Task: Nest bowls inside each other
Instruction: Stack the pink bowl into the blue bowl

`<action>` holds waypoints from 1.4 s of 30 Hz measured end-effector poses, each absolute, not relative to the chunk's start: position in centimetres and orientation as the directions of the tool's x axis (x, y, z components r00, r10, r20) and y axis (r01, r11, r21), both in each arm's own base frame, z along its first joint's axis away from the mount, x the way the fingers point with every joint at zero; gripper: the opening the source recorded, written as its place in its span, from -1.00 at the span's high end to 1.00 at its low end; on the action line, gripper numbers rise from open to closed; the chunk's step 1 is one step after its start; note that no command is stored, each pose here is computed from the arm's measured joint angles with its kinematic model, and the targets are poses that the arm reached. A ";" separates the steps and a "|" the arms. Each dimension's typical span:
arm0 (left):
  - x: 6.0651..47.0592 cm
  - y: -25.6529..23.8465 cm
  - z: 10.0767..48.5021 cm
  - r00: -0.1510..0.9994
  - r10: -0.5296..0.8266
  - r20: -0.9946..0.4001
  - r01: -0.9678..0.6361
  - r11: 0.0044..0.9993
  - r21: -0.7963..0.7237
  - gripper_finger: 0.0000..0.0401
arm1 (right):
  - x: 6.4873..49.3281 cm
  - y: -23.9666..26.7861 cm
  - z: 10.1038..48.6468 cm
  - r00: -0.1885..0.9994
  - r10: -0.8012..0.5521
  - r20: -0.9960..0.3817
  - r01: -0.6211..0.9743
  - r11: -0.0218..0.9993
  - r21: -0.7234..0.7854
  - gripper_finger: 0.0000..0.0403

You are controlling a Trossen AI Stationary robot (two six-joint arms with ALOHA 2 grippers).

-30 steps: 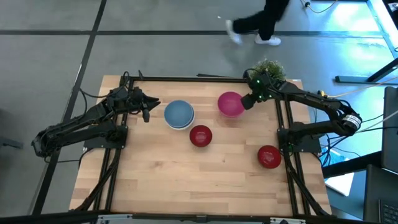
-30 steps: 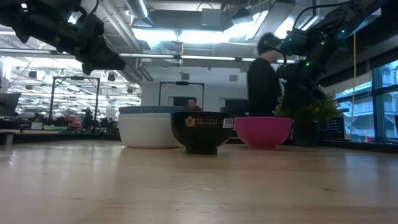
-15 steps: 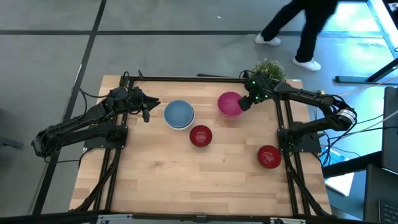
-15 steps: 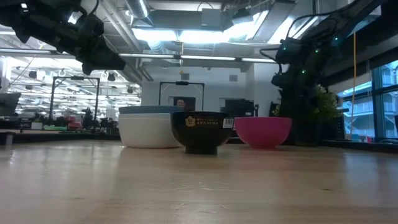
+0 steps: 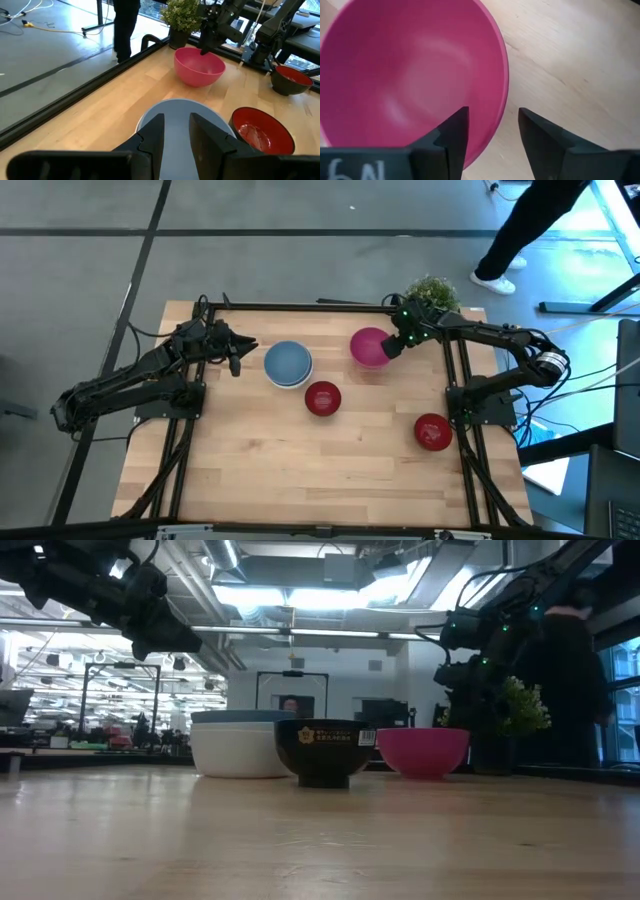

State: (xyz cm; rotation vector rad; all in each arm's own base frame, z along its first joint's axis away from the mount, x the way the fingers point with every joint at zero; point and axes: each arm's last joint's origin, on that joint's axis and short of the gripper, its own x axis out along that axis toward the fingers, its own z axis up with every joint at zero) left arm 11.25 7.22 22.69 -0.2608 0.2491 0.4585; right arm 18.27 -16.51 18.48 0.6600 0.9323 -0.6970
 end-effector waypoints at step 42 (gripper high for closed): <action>11.3 7.2 22.7 0.868 0.401 -0.294 -0.465 0.865 -0.191 0.58 | 22.7 -16.2 26.6 0.603 -0.257 -0.756 0.624 0.742 0.245 0.95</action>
